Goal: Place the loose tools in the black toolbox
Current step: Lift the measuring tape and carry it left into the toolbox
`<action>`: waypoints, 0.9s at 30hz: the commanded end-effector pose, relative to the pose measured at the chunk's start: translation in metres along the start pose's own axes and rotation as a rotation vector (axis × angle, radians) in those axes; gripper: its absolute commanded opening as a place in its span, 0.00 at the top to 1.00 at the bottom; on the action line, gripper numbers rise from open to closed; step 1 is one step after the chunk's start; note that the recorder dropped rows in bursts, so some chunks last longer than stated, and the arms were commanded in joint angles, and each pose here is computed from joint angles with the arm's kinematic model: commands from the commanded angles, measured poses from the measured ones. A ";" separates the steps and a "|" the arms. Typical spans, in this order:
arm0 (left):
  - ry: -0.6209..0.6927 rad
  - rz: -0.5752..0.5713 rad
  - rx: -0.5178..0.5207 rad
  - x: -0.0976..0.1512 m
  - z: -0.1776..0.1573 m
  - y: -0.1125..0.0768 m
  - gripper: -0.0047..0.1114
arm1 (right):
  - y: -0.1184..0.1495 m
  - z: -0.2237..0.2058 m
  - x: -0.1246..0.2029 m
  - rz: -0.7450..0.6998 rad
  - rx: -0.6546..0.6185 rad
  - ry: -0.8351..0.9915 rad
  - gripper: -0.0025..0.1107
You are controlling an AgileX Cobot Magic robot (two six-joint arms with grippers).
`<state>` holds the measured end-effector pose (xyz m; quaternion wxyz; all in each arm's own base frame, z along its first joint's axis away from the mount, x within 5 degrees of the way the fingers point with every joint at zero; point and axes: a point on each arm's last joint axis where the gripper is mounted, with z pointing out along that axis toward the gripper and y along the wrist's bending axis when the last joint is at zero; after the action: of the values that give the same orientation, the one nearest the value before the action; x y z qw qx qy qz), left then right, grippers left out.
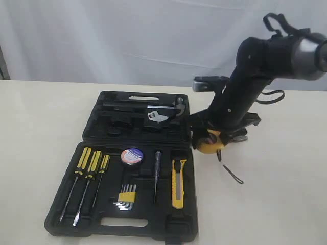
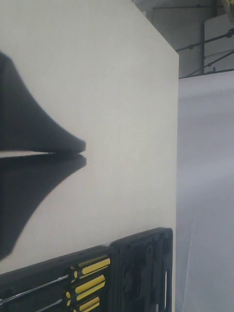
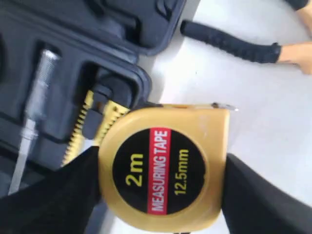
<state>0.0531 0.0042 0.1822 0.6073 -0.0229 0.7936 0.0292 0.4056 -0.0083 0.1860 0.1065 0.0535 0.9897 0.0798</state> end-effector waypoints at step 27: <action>-0.009 -0.010 0.008 0.000 0.000 -0.001 0.96 | 0.060 0.032 -0.093 0.401 0.016 -0.256 0.98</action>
<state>0.0531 0.0042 0.1822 0.6073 -0.0229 0.7936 0.0292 0.5034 0.0404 0.1874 0.1957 0.2510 0.9440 0.0875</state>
